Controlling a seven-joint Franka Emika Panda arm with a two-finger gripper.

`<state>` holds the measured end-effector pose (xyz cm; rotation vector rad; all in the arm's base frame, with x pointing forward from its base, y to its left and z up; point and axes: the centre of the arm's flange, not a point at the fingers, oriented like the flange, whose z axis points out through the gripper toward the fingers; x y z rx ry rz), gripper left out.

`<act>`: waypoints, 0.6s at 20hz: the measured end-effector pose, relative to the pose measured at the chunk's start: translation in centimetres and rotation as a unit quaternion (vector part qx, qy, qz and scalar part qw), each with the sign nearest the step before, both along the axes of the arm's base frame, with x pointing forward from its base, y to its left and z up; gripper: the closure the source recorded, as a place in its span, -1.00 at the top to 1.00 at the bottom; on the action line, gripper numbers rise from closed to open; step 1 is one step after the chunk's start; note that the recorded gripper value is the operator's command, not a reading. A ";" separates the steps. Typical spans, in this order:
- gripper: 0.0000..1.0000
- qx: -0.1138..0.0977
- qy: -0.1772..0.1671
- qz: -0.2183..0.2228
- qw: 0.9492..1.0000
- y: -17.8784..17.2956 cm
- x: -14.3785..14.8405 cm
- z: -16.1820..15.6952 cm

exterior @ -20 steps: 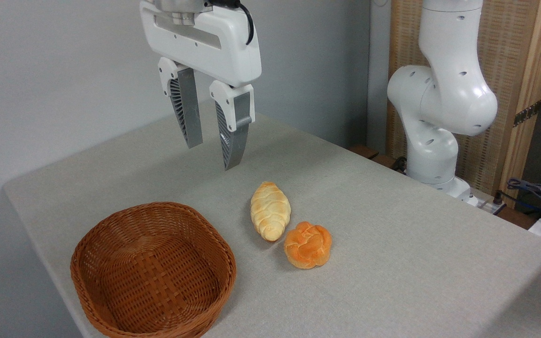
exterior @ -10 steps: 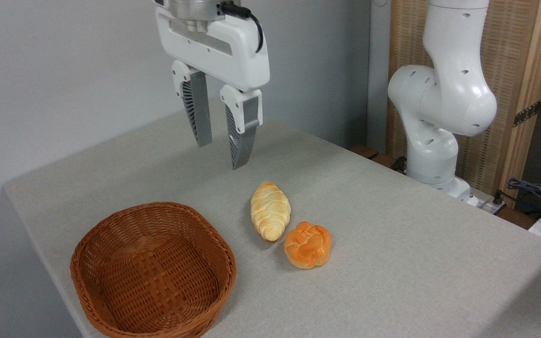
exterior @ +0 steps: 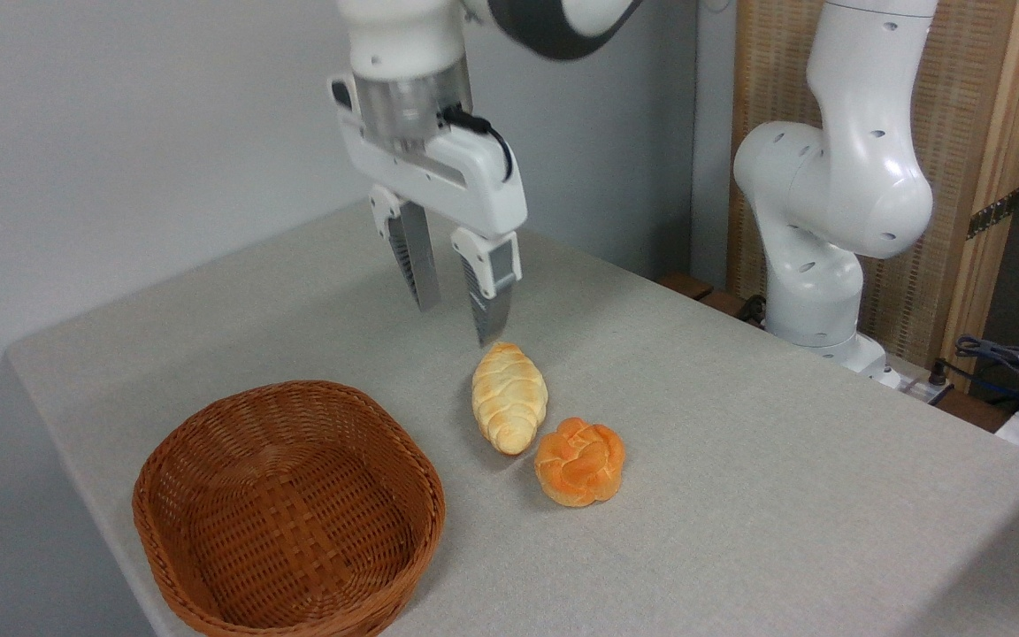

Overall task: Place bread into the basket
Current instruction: 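Move the open gripper over the elongated golden bread roll and lower it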

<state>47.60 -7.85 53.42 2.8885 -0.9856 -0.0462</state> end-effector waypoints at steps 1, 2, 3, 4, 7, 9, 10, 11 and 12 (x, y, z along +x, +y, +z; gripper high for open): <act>1.00 0.005 0.011 0.038 0.999 -0.6 -0.3 -1.0; 1.00 0.011 0.022 0.075 0.997 -1.1 -0.7 -1.8; 1.00 0.015 0.030 0.111 0.993 -1.3 -0.9 -2.5; 1.00 0.021 0.037 0.154 0.987 -1.4 -1.1 -3.2; 1.00 0.028 0.039 0.254 0.966 -1.4 -1.2 -4.7; 1.00 0.031 0.042 0.290 0.956 -1.3 -1.4 -5.9; 1.00 0.033 0.045 0.298 0.953 -1.3 -1.6 -6.6; 1.00 0.035 0.047 0.301 0.952 -1.3 -1.8 -7.5; 1.00 0.036 0.049 0.301 0.952 -1.3 -2.0 -8.3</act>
